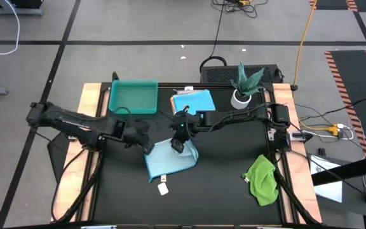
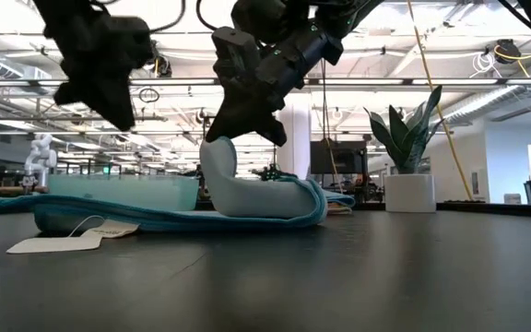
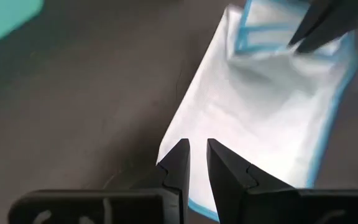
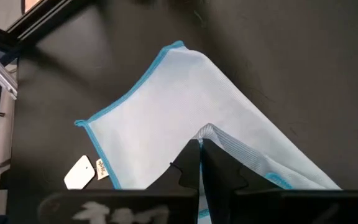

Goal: Fold microfiber towels
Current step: Fold the light blue microfiber towel

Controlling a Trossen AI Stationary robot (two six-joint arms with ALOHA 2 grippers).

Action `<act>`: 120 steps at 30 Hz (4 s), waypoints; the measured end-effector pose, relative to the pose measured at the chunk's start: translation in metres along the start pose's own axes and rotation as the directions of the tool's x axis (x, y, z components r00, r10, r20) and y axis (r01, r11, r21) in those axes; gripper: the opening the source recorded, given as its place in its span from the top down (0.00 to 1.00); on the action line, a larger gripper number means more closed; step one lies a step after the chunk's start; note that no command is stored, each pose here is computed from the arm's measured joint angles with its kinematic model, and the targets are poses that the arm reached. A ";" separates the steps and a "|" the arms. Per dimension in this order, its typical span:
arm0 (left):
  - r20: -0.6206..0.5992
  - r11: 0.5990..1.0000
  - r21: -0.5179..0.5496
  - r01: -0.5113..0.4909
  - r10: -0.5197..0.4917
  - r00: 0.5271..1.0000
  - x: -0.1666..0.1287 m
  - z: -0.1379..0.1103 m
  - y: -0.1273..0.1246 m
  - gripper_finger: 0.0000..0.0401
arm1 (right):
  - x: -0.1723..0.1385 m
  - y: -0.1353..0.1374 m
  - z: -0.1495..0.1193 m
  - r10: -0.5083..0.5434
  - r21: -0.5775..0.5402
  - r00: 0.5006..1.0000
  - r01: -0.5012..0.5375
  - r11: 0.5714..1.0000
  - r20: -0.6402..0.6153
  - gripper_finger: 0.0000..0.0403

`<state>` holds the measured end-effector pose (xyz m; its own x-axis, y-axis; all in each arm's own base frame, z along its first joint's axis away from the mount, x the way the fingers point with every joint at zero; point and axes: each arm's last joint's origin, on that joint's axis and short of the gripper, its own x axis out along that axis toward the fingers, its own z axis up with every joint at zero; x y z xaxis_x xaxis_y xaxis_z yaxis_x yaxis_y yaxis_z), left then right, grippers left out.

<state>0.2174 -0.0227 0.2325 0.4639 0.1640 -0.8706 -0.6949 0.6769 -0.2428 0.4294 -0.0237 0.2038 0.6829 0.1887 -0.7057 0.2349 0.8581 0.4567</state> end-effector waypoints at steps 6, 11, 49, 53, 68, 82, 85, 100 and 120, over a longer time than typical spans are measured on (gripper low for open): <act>-0.067 0.997 0.047 -0.056 0.059 0.996 0.030 -0.003 -0.009 0.86 | 0.001 0.005 0.001 0.020 -0.012 0.999 -0.020 1.000 0.029 1.00; -0.176 0.997 0.047 -0.069 0.077 0.981 0.039 -0.009 -0.008 0.86 | 0.003 0.016 0.005 0.072 -0.049 0.993 -0.068 0.997 0.094 1.00; -0.167 0.993 -0.026 -0.119 0.113 0.980 0.013 -0.015 0.002 0.86 | 0.026 0.038 0.000 0.148 -0.236 0.981 -0.114 0.965 0.129 0.76; -0.167 0.993 -0.026 -0.119 0.114 0.979 0.013 -0.015 0.002 0.86 | 0.025 0.041 -0.001 0.169 -0.240 0.980 -0.140 0.961 0.108 0.64; -0.235 0.958 0.280 -0.055 0.124 0.964 0.053 -0.015 -0.009 0.86 | -0.065 0.056 0.000 0.086 -0.197 0.996 -0.085 0.977 -0.003 0.65; -0.457 0.946 0.305 0.108 0.046 0.888 0.109 -0.029 -0.026 0.86 | -0.154 0.077 0.009 0.090 -0.261 0.974 -0.034 0.965 0.207 0.65; -0.395 0.955 0.238 0.177 -0.071 0.916 0.111 -0.019 -0.042 0.86 | -0.163 0.077 0.006 0.084 -0.286 0.976 -0.024 0.958 0.200 0.65; -0.177 0.943 0.095 0.318 -0.299 0.938 0.113 0.006 -0.091 0.86 | -0.156 0.039 -0.046 -0.341 -0.317 0.920 0.270 0.909 -0.194 0.65; -0.115 0.981 -0.018 0.194 -0.195 0.974 0.105 0.000 -0.088 0.86 | -0.082 -0.014 -0.087 -0.077 -0.110 0.997 0.075 0.991 -0.012 0.65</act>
<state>0.3269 -0.0648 0.1624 0.5243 -0.0548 -0.8498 -0.6014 0.6826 -0.4151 0.3100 -0.0094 0.2081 0.6545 0.1277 -0.7452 0.2077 0.9173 0.3396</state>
